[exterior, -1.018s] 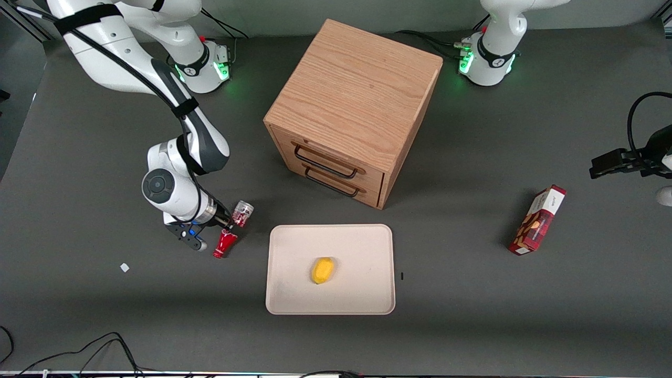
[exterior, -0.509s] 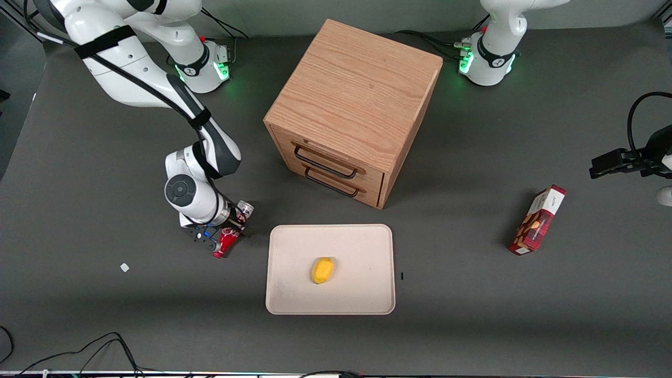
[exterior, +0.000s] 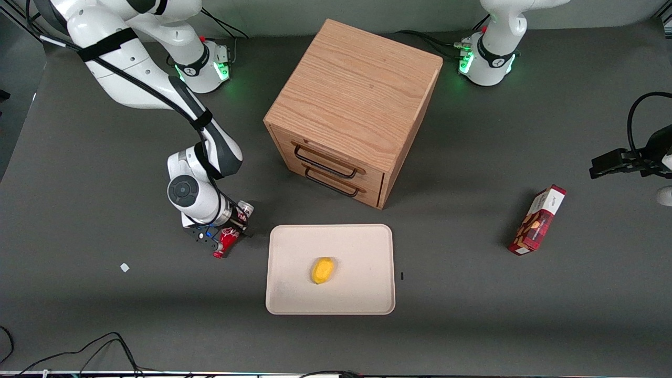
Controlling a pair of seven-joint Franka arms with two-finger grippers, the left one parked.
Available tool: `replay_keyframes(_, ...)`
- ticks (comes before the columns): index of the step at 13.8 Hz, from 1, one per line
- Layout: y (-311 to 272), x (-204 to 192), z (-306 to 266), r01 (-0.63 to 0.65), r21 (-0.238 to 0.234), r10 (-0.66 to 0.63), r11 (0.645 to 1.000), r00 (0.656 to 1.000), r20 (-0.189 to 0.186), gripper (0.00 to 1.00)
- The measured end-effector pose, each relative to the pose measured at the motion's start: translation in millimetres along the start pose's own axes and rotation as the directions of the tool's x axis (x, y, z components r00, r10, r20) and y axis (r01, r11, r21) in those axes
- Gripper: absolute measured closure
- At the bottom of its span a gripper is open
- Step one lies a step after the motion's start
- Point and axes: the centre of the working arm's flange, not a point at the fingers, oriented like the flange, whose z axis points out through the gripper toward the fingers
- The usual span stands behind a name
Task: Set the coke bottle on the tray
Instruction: 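Lower the right gripper and close it around the bottle's body, then lift the bottle and swing it upright toward the white tray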
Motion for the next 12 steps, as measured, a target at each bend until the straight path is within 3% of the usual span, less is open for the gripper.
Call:
replay_keyframes(3,1.6,2.1,-0.2,0.014,-0.008,-0.014,1.0,1.0,-0.012,0.13)
replay_keyframes(6,3.3,3.5,-0.2,0.018,-0.012,-0.019,1.0,1.0,-0.016,0.46)
replay_keyframes(12,3.2,3.5,-0.2,0.019,-0.012,-0.019,1.0,1.0,-0.017,0.46)
